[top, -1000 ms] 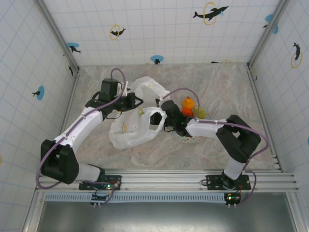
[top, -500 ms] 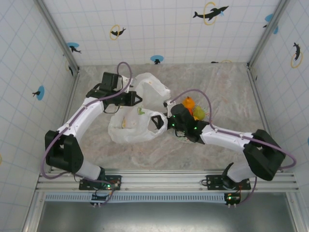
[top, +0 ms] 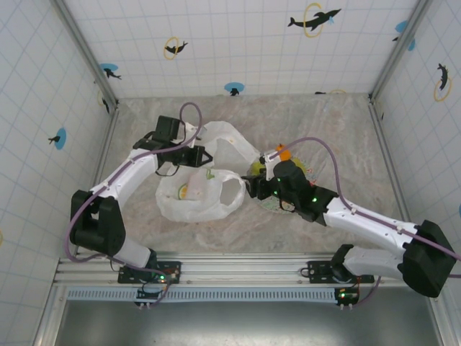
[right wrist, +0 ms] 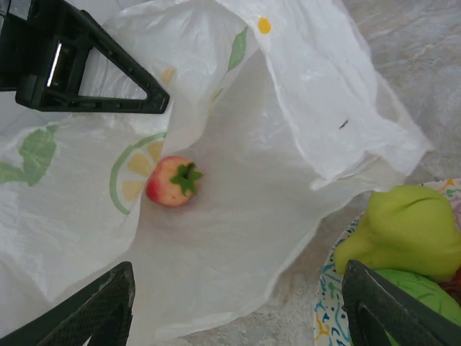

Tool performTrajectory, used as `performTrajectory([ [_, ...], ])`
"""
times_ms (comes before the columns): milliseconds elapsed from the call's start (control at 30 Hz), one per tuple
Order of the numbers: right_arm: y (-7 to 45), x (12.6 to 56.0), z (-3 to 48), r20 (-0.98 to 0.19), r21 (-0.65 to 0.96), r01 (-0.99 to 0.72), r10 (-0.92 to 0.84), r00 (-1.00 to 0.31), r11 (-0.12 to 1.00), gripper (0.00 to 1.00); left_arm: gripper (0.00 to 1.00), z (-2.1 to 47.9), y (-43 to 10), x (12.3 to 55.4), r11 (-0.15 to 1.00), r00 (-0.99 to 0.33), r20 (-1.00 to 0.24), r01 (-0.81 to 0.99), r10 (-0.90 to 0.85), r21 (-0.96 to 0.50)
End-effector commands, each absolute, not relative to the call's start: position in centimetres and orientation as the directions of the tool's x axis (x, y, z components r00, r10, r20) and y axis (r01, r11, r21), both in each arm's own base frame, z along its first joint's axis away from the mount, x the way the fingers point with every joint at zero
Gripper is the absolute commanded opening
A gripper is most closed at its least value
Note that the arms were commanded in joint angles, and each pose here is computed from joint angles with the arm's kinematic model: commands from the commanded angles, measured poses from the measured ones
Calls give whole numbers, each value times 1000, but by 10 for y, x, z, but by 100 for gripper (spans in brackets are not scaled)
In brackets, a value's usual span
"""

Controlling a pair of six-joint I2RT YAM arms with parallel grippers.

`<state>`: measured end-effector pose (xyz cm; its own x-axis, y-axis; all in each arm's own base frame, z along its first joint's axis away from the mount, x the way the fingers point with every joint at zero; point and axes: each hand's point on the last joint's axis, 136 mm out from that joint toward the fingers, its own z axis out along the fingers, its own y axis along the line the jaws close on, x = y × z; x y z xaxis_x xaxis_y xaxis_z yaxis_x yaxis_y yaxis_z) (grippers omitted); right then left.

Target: Place the fruits into the plastic bag

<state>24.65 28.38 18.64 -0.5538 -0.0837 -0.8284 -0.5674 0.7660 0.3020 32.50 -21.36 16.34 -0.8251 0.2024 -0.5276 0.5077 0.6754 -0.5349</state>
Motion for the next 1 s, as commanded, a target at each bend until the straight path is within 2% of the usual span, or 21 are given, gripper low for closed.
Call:
performTrajectory([
  [0, 275, 247, 190, -828, 304, -550, -69, -556, 778, 77, 0, 182, -215, 332, 655, -771, -604, 564, 201, -502],
  [100, 259, 248, 189, -815, 275, -514, -87, -573, 812, 77, 0, 188, -212, 339, 680, -768, -613, 551, 187, -483],
  [300, 174, 257, 164, -742, 40, -276, -157, -652, 960, 80, 0, 192, -213, 335, 672, -772, -619, 536, 145, -511],
  [533, 102, 248, 127, -649, -58, -85, -102, -754, 995, 90, 0, 193, -211, 333, 676, -772, -623, 527, 128, -515],
  [667, 88, 246, 104, -612, -52, -41, -64, -788, 998, 91, 0, 193, -212, 334, 676, -775, -620, 522, 122, -520],
  [967, 95, 262, 79, -589, 61, -18, 21, -808, 998, 89, 0, 192, -213, 334, 673, -783, -611, 514, 115, -532],
])
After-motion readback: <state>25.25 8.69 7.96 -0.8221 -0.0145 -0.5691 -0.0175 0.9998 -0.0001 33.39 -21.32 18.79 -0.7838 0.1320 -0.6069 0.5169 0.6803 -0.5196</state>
